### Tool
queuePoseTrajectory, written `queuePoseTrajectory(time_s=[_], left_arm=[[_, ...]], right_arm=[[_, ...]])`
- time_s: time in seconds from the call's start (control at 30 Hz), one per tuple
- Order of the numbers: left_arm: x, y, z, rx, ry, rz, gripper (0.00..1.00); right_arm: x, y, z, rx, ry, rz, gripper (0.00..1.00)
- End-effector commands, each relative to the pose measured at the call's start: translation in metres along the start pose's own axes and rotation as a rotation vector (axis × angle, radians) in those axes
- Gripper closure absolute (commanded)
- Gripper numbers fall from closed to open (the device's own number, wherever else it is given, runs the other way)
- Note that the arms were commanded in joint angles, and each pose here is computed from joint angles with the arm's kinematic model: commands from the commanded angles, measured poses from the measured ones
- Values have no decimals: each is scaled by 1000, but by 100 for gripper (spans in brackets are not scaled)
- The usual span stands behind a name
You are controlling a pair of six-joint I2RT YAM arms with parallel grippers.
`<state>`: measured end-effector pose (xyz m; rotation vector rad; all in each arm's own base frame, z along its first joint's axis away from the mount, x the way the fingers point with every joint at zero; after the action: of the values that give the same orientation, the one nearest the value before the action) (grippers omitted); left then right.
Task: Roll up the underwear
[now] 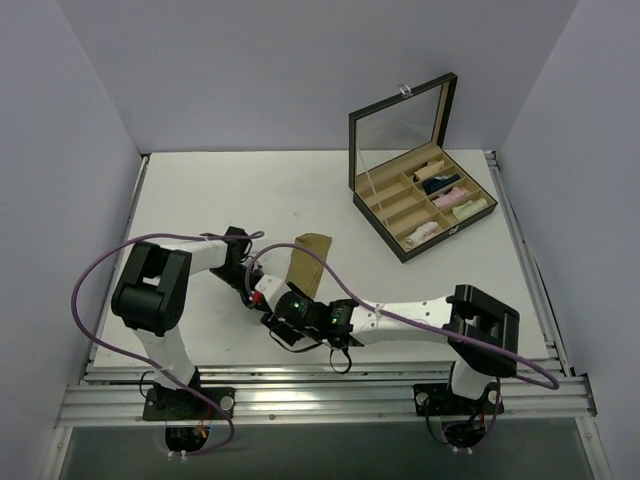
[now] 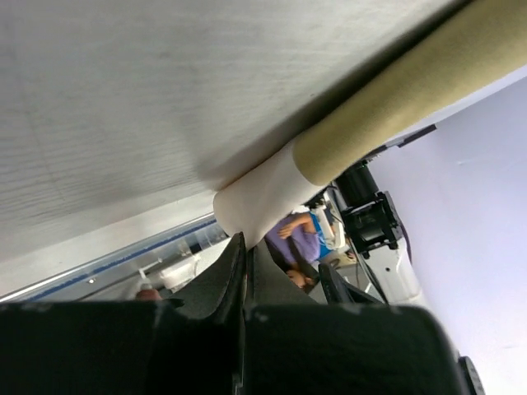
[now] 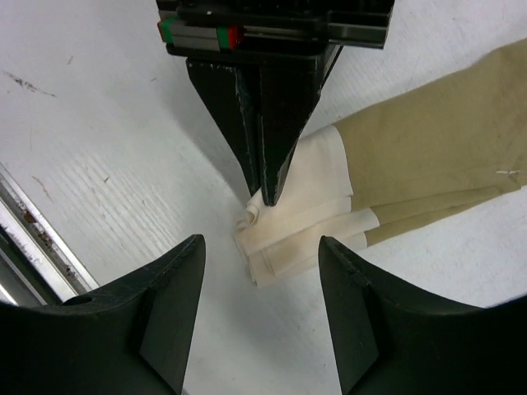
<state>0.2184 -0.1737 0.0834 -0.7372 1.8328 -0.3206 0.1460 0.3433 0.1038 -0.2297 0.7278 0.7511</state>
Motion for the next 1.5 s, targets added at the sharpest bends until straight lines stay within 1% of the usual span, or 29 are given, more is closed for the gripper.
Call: queuePoseTrajectory(time_s=[0.0,0.23,0.4,0.53,0.6,0.63,0.7,0.73,0.77,0.83,0.87,0.93,0.97,1.1,1.13,1.17,1.2,1.23,1.27,1.3,1.33,1.37,1.4,1.43,1.47], left_arm=[[-2,-3,-2,-62,34,-61,98],[6,5,-3,-124,47,-76,98],[8,8,-1,-140,61,-75,98],[8,11,1,-152,66,-63,98],[7,12,1,-143,66,-56,98],[7,14,1,-151,73,-42,98],[6,15,2,-151,73,-46,98],[4,15,2,-151,73,-52,98],[3,15,3,-153,70,-55,98],[-4,16,8,-143,50,-48,97],[-7,18,11,-135,30,-24,91],[-18,20,16,-117,0,-3,86],[-26,18,23,-97,-34,8,77],[-52,27,46,-26,-153,127,67],[-55,28,50,-23,-165,137,66],[-59,30,54,-24,-181,137,65],[-61,32,58,-14,-194,142,65],[-61,32,62,-4,-204,136,65],[-61,33,64,1,-212,133,65],[-61,34,65,17,-217,133,65],[-62,29,69,52,-245,101,65],[-61,27,70,74,-258,82,65],[-62,25,70,97,-276,69,64],[-65,21,71,136,-313,34,64],[-66,18,72,159,-332,14,64]], right_arm=[[8,3,10,-49,-30,-21,47],[22,11,-1,-76,-19,-16,48],[29,9,-8,-112,-9,-48,50],[38,1,-17,-153,8,-109,54],[41,-2,-19,-155,9,-129,60],[40,-2,-20,-158,8,-134,69],[39,-4,-20,-157,-1,-135,78],[38,-4,-19,-154,-4,-134,90],[38,-4,-19,-155,-3,-129,95],[37,-5,-16,-144,-4,-111,100],[38,-6,-16,-131,12,-83,100],[38,-4,-7,-96,22,-32,100],[40,-7,-5,-64,57,34,100],[38,-8,17,50,125,211,100],[42,-10,18,68,158,240,100],[41,-10,28,99,175,272,100],[48,-16,25,139,235,337,100],[51,-18,28,159,256,368,100],[51,-21,22,187,317,399,100],[61,-28,25,225,343,422,100],[61,-25,24,252,383,497,100],[62,-26,20,273,431,521,100],[71,-27,21,281,452,535,100],[71,-28,21,297,473,579,100],[71,-28,20,307,497,588,100]])
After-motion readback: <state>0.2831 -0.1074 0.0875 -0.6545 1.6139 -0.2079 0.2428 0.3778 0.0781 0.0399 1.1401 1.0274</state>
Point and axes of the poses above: each gripper's point midway between its finger pads, its own x axis out along the fingers, its own y axis along the line the jaws close on, z = x × y, the point moved 6 cm from there along -x, back along the fingers, and after that the axes turned 15 degrees about x, right-handed, at the moved point
